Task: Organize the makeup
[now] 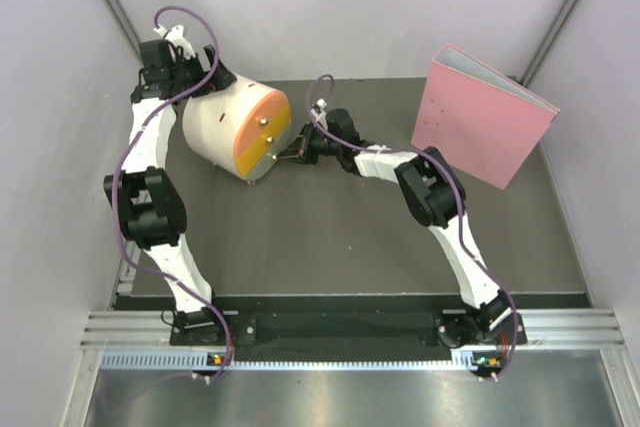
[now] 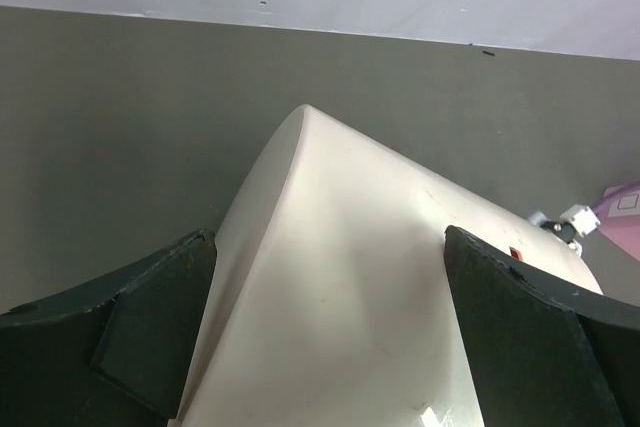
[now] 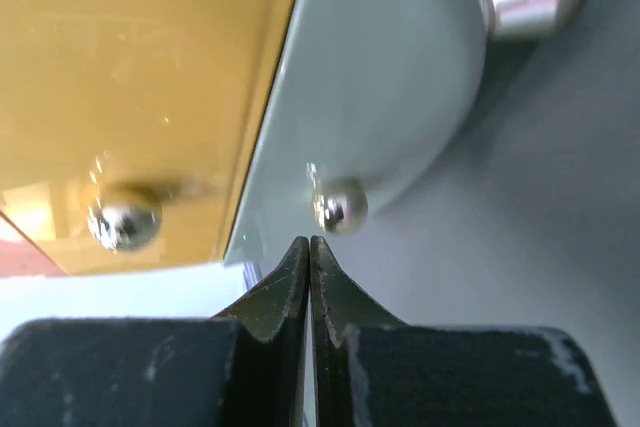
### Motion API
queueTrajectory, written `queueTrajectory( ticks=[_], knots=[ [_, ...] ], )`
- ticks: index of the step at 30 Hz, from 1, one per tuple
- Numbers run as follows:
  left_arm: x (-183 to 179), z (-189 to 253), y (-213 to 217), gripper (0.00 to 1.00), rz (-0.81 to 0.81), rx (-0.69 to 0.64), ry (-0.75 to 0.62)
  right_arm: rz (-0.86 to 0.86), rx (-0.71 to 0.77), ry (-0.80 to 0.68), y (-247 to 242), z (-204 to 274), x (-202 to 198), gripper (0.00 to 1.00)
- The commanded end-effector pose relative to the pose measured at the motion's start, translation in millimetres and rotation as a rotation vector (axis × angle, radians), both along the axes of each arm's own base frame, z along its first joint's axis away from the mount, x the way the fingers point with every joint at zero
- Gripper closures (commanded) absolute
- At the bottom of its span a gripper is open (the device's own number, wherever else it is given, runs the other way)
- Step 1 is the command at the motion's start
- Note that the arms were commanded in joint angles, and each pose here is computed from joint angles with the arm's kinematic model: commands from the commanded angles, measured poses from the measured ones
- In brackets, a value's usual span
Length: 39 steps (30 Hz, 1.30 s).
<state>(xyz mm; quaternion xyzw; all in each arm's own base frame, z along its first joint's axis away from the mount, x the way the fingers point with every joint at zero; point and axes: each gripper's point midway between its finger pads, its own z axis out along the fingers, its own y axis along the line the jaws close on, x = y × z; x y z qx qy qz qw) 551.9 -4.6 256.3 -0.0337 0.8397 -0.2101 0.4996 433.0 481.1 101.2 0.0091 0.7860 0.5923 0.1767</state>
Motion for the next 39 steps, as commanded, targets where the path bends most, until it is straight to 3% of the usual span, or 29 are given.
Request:
queueTrajectory(
  ticks=[1,6,13,21,27,31,39],
  knots=[
    [-32,-61,-11,0.01,-0.034,0.009,0.239,0.021,0.107,-0.208,-5,93,-9,1.00],
    [-29,-57,-10,0.01,-0.021,0.008,0.227,0.022,0.072,-0.282,-22,116,-11,0.98],
    [-17,-36,-7,0.01,0.012,-0.004,0.147,0.024,-0.033,-0.307,-53,106,-21,0.92],
    [1,25,-3,0.01,0.031,0.017,-0.051,0.035,-0.103,-0.297,-79,88,-31,0.85],
    [6,77,1,0.01,0.065,0.014,-0.196,0.037,-0.132,-0.313,-85,87,-26,0.69],
    [4,116,3,0.01,0.090,0.020,-0.284,0.034,-0.164,-0.349,-91,89,-18,0.60],
    [-11,183,6,0.01,0.127,0.019,-0.432,0.009,-0.242,-0.379,-114,88,-5,0.52]
  ],
)
